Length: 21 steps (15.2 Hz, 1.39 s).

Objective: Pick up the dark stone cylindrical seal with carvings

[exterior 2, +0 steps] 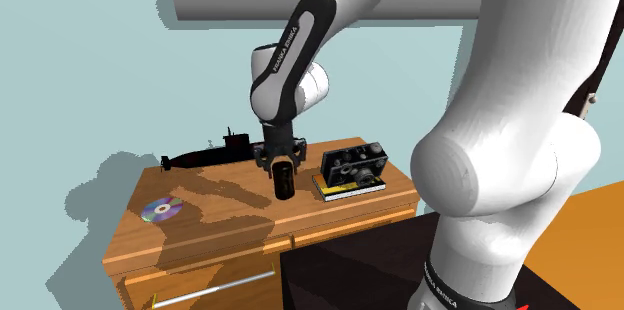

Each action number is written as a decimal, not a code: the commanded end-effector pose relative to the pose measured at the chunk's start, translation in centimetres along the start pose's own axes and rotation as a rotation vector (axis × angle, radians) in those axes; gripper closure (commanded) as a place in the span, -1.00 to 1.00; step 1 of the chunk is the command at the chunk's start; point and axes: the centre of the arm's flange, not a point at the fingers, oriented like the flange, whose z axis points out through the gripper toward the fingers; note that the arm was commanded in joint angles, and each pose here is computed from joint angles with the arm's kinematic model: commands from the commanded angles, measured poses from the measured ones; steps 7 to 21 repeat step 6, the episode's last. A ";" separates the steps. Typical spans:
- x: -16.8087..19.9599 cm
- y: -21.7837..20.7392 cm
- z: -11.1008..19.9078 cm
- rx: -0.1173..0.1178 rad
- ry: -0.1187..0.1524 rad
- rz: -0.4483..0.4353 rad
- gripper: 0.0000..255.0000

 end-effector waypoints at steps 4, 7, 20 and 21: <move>0.3 0.2 -2.5 0.000 -0.001 0.000 1.00; 0.3 0.2 -2.6 0.000 -0.001 0.000 1.00; 0.3 0.2 -2.6 0.000 -0.001 0.000 1.00; 0.3 0.2 -2.6 0.000 -0.001 0.000 1.00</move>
